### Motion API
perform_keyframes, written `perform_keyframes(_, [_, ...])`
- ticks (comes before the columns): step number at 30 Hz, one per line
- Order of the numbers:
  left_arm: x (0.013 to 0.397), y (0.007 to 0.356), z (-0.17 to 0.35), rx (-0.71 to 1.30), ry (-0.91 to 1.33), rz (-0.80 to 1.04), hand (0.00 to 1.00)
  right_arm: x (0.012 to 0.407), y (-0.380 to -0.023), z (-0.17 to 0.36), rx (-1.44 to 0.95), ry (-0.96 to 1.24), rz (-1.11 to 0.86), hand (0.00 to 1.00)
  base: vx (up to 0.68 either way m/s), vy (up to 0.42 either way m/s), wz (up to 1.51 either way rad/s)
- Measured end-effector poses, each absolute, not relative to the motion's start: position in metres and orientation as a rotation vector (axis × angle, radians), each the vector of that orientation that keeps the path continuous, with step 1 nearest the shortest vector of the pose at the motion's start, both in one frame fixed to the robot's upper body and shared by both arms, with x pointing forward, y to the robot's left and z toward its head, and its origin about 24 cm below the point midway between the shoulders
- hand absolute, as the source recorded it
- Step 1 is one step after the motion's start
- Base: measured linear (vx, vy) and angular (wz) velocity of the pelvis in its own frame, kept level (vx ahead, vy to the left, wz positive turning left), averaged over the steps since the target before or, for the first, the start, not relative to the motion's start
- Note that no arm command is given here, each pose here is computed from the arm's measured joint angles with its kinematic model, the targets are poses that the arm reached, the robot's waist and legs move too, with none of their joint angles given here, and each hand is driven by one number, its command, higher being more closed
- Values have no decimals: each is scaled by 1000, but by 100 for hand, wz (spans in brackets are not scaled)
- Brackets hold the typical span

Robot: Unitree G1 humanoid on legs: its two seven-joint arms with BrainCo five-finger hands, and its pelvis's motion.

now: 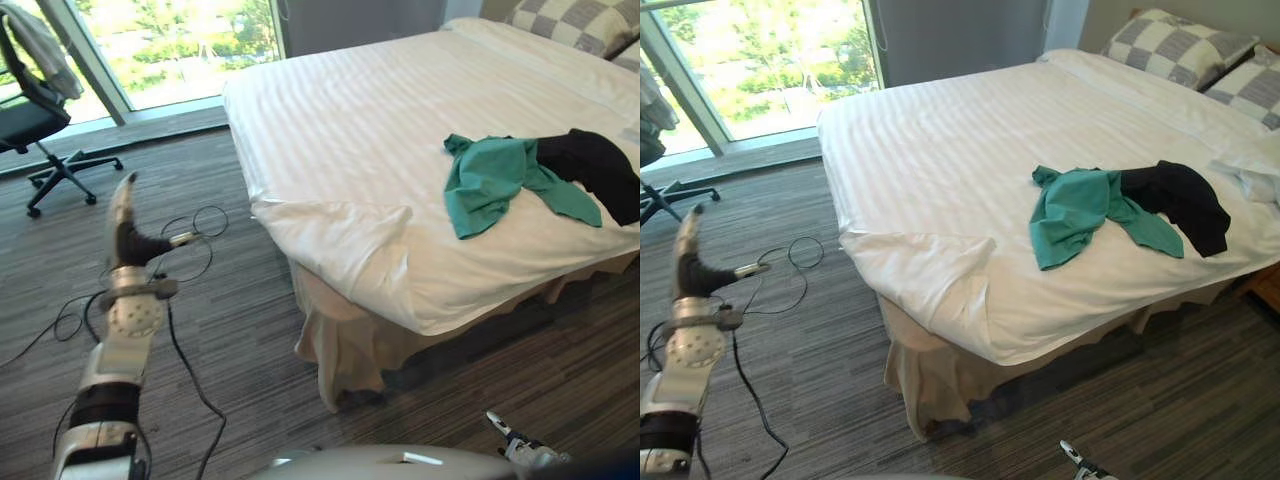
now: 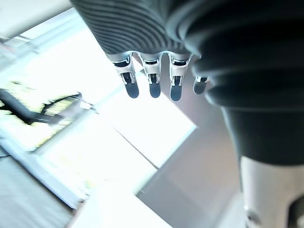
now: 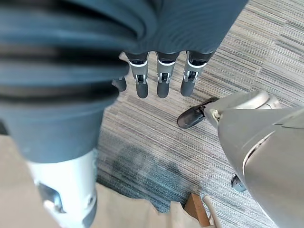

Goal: Tidy the bed and pick cloth on bed and put in laundry

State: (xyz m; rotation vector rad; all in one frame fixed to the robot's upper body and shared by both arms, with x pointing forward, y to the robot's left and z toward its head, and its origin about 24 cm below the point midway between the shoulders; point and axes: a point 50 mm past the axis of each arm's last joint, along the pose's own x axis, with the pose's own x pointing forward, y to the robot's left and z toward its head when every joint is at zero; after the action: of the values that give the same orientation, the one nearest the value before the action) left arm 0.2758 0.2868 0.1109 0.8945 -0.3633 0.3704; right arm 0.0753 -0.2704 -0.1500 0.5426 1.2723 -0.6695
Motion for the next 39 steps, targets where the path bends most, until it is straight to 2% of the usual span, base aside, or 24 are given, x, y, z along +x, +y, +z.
perform_keyframes(2, [291, 257, 121, 997, -450, 246, 0, 76, -268, -151, 536, 1274, -685, 0, 55, -40, -21])
perform_keyframes(4, [298, 240, 122, 1086, -480, 158, 0, 77, -263, -152, 538, 1273, -698, 0, 19, -42, -31])
perform_keyframes(8, [311, 206, 112, 1210, -461, -68, 0, 68, -255, -156, 494, 1315, -711, 0, -17, -25, -27])
perform_keyframes(13, [323, 206, 90, 1222, -300, -113, 0, 66, -253, -158, 461, 1296, -740, 0, -81, -2, -36])
perform_keyframes(16, [334, 184, 86, 1211, -286, -172, 0, 71, -253, -157, 421, 1274, -744, 0, -134, 1, -27])
perform_keyframes(17, [339, 175, 89, 1221, -302, -195, 0, 84, -253, -155, 410, 1247, -734, 0, -146, 2, -16])
perform_keyframes(23, [371, 173, 128, 1185, -288, -24, 0, 163, -253, -127, 450, 952, -695, 0, -130, -14, -31])
perform_keyframes(29, [380, 165, 149, 1121, -317, 93, 0, 189, -246, -110, 453, 801, -658, 0, -5, -67, -7])
perform_keyframes(30, [381, 164, 150, 1118, -313, 104, 100, 192, -244, -108, 456, 786, -651, 0, 13, -42, 2])
perform_keyframes(35, [385, 159, 148, 1121, -201, 184, 100, 207, -227, -99, 486, 707, -602, 0, 20, -16, -4])
perform_keyframes(39, [386, 159, 160, 1092, -194, 294, 100, 212, -220, -96, 470, 694, -581, 0, 49, -14, -3])
